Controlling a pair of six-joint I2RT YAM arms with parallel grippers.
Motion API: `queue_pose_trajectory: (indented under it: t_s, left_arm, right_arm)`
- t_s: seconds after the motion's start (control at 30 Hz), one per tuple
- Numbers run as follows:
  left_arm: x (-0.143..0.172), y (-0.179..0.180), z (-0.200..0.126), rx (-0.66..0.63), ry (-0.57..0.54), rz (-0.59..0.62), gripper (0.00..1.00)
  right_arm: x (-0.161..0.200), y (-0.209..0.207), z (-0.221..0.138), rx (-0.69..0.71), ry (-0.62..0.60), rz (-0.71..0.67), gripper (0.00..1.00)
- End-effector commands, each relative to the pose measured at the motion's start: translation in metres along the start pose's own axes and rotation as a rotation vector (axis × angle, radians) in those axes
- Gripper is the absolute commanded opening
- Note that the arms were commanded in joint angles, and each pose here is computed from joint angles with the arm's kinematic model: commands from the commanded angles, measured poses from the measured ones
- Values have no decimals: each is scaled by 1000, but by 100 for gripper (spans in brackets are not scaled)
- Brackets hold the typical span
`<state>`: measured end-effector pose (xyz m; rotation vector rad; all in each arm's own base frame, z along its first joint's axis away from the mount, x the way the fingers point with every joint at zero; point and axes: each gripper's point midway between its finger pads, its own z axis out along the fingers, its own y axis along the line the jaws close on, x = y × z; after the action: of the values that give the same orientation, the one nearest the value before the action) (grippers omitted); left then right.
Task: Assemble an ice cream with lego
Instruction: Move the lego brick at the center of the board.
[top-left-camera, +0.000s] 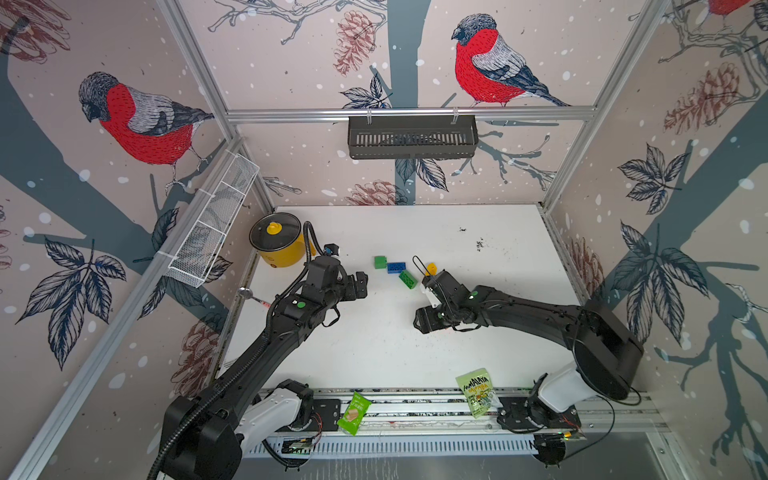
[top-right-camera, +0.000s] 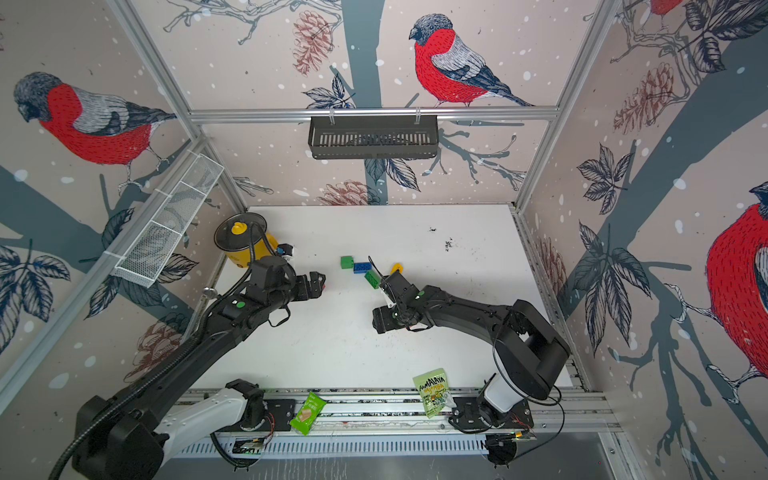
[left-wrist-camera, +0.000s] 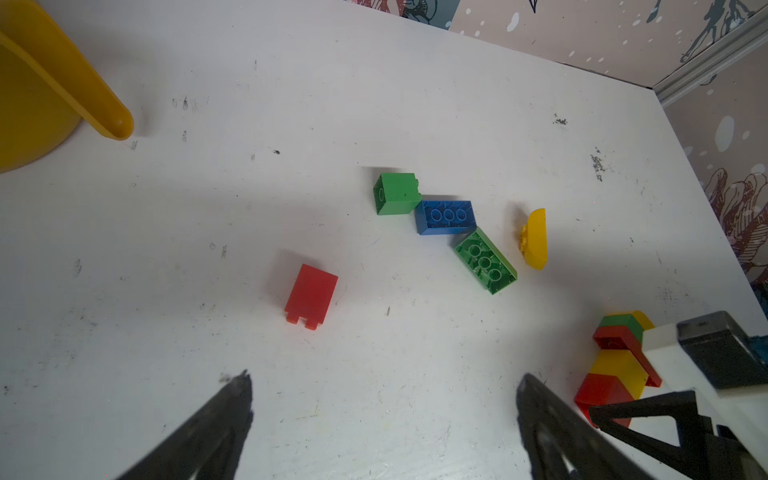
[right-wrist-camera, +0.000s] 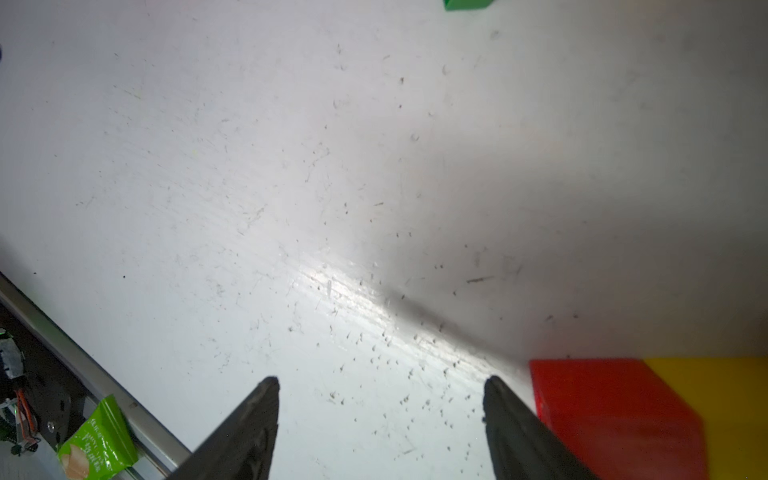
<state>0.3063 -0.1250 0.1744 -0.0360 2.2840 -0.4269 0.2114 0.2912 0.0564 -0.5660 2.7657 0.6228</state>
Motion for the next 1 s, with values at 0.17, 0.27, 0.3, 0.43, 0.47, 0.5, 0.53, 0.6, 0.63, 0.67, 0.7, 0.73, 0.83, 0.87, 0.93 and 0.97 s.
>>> queue_pose_trajectory:
  t_s: [0.17,0.27,0.3,0.43,0.47,0.5,0.53,0.6,0.63,0.67,0.7,0.73,0.83,0.87,0.93,0.97]
  left_arm:
    - [-11,-1,2,2,-42,-11,98]
    - [-12,0,2,-2,-48,-11,98]
    - [-12,0,2,-1,-48,-11,98]
    - [-10,-2,4,7,-39,-13,98]
    - [-10,-2,4,6,-39,-15,98]
    - [-10,-1,4,2,-39,-17,98]
    - [-10,0,5,-4,-41,-18,98]
    - [-9,1,6,-9,-40,-22,98]
    - [-10,2,6,-15,-46,-27,98]
    - [-10,4,6,-22,-51,-31,98]
    - [-11,5,6,-30,-57,-33,98]
    - [-12,8,6,-42,-63,-35,98]
    - [-19,17,6,-95,-106,-43,98]
    - [-22,22,7,-123,-121,-47,98]
    - [-31,32,6,-161,-150,-73,98]
    - [-37,41,5,-177,-165,-100,98]
  right_arm:
    - [15,-24,4,91,52,31,77]
    - [11,-36,1,102,28,61,77]
    - [11,-39,0,105,24,68,77]
    - [6,-53,-8,119,-9,104,77]
    - [5,-59,-10,127,-18,117,77]
    - [5,-65,-12,132,-23,129,77]
    - [6,-74,-15,143,-28,144,77]
    - [7,-90,-21,163,-42,177,77]
    - [8,-98,-25,172,-52,193,78]
    - [6,-105,-31,180,-68,205,78]
    - [6,-111,-35,191,-79,218,78]
    - [5,-117,-40,195,-93,229,78]
    - [-7,-115,-56,179,-146,209,78]
    - [-17,-108,-64,160,-180,181,78]
    - [-40,-87,-79,125,-261,104,78]
    - [-55,-73,-85,115,-310,38,79]
